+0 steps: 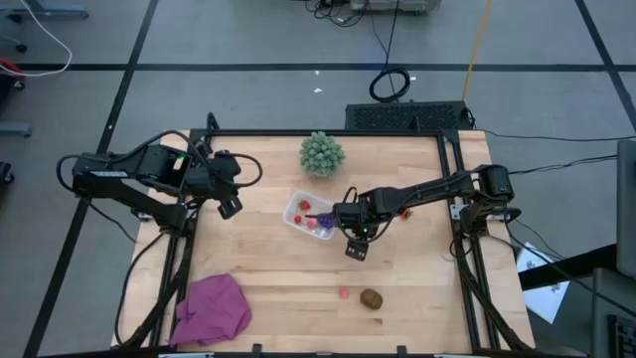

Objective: Pick and placing Produce into tupperware
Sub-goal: Put the left strawberry into the transparent bin

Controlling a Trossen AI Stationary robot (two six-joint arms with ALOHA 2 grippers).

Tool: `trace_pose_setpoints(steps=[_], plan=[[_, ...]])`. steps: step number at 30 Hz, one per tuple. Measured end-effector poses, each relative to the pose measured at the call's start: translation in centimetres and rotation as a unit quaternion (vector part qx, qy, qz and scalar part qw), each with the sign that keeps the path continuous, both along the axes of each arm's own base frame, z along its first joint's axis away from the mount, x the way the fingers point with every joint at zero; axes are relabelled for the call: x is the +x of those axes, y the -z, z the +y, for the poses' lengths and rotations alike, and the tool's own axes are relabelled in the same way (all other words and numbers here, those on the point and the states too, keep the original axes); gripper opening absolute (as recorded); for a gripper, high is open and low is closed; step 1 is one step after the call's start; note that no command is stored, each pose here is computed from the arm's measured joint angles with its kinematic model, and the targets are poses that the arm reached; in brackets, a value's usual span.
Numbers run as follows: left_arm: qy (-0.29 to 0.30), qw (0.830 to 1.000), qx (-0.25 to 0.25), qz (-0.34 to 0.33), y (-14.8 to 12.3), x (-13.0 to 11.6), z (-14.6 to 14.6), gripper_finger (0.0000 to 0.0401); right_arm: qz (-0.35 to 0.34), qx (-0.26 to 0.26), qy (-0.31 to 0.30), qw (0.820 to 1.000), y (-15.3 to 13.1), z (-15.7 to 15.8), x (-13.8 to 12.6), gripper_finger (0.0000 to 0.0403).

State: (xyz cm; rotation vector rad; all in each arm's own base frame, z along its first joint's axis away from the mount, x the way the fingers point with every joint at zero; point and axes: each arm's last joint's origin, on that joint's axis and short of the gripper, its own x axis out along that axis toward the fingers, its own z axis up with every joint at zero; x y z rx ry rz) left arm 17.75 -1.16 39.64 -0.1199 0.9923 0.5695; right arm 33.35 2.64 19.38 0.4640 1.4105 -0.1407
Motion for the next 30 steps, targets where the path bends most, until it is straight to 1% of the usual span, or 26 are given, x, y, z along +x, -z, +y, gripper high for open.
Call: trace_pose_setpoints(steps=[5,11,20,24,27,30], plan=[[0.0,1.0,0.0,0.0,0.0,0.0,0.0,0.0193,0.001,0.001,0.005,1.0,0.0,0.0,0.0,0.0236],[0.0,1.0,0.0,0.0,0.0,0.0,0.0,0.0199,-0.003,0.002,0.008,1.0,0.0,0.0,0.1,0.0236],[0.0,1.0,0.0,-0.001,0.0,0.0,0.0,0.0196,0.002,0.005,0.028,1.0,0.0,0.1,0.1,0.0236],[0.0,1.0,0.0,-0.001,0.0,0.0,0.0,0.0202,0.012,0.007,0.042,0.999,1.1,0.1,-0.2,0.0236],[0.0,1.0,0.0,-0.001,0.0,0.0,0.0,0.0202,0.006,0.03,0.051,0.998,2.2,0.2,-0.5,0.0236],[0.0,1.0,0.0,-0.002,0.0,0.0,0.0,0.0202,0.008,0.041,0.058,0.997,3.0,0.2,-0.8,0.0236]])
